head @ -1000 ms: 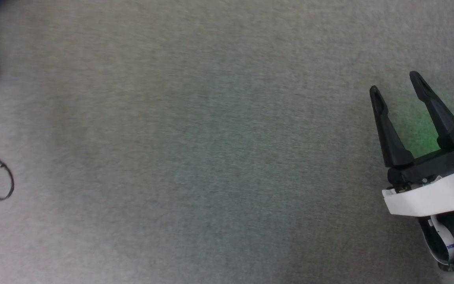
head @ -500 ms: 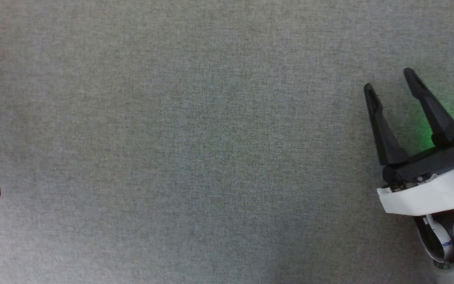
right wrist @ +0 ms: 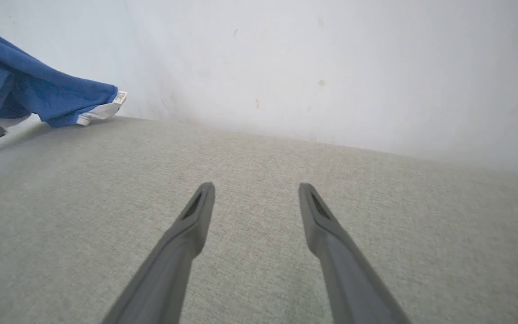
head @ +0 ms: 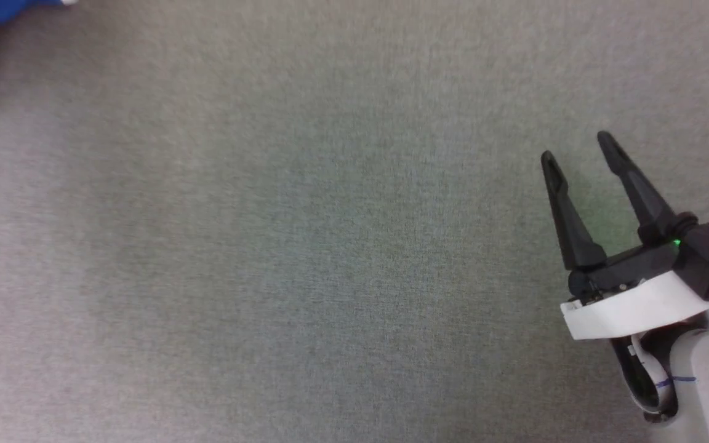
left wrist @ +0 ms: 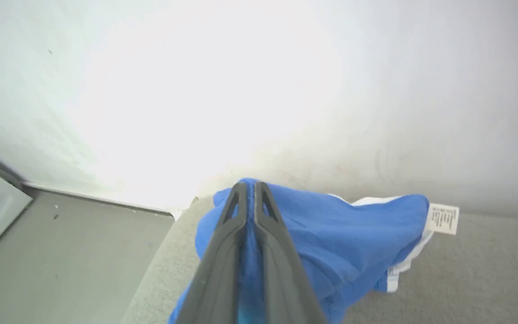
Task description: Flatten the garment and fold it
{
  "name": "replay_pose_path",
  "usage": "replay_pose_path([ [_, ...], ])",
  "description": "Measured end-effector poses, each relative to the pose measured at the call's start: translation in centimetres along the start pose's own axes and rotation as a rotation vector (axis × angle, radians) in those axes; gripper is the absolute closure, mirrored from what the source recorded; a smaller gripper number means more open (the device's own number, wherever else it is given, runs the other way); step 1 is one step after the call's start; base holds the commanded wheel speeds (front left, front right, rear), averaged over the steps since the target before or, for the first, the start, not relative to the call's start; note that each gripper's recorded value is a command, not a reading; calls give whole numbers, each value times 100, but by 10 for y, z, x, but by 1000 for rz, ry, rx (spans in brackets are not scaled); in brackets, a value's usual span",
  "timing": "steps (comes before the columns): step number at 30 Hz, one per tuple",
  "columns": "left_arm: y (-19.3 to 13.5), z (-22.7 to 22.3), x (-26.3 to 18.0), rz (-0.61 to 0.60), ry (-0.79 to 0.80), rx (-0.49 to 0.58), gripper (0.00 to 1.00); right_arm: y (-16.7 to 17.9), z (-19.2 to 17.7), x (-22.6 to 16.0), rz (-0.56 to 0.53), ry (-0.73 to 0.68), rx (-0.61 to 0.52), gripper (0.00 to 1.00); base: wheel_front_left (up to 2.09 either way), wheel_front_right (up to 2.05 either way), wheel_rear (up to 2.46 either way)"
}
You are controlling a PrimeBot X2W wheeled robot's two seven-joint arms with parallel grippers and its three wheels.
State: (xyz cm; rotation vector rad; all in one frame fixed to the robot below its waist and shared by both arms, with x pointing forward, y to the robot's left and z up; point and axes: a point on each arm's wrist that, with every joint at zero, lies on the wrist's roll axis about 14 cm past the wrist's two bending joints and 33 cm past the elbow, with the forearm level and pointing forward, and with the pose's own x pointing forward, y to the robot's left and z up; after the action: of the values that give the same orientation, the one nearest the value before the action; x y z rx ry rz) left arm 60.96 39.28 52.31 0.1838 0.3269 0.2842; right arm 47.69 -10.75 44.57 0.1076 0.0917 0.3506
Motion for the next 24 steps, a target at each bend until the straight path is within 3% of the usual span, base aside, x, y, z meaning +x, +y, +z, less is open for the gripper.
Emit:
replay_pose_path([
  [7, 1, 131, -55, 8, -448, 87, 100, 9, 32, -24, -41, -71, 13, 0, 0, 0, 0],
  [13, -29, 207, -121, -74, -725, 55, 100, 12, 54, -54, -89, -118, 16, 0, 0, 0, 0],
  [18, -71, 229, -170, -192, -821, 6, 100, 8, 73, -80, -133, -159, -6, 0, 0, 0, 0],
  [24, -157, 221, -223, -422, -840, -84, 100, 4, 96, -108, -177, -211, -33, 0, 0, 0, 0],
])
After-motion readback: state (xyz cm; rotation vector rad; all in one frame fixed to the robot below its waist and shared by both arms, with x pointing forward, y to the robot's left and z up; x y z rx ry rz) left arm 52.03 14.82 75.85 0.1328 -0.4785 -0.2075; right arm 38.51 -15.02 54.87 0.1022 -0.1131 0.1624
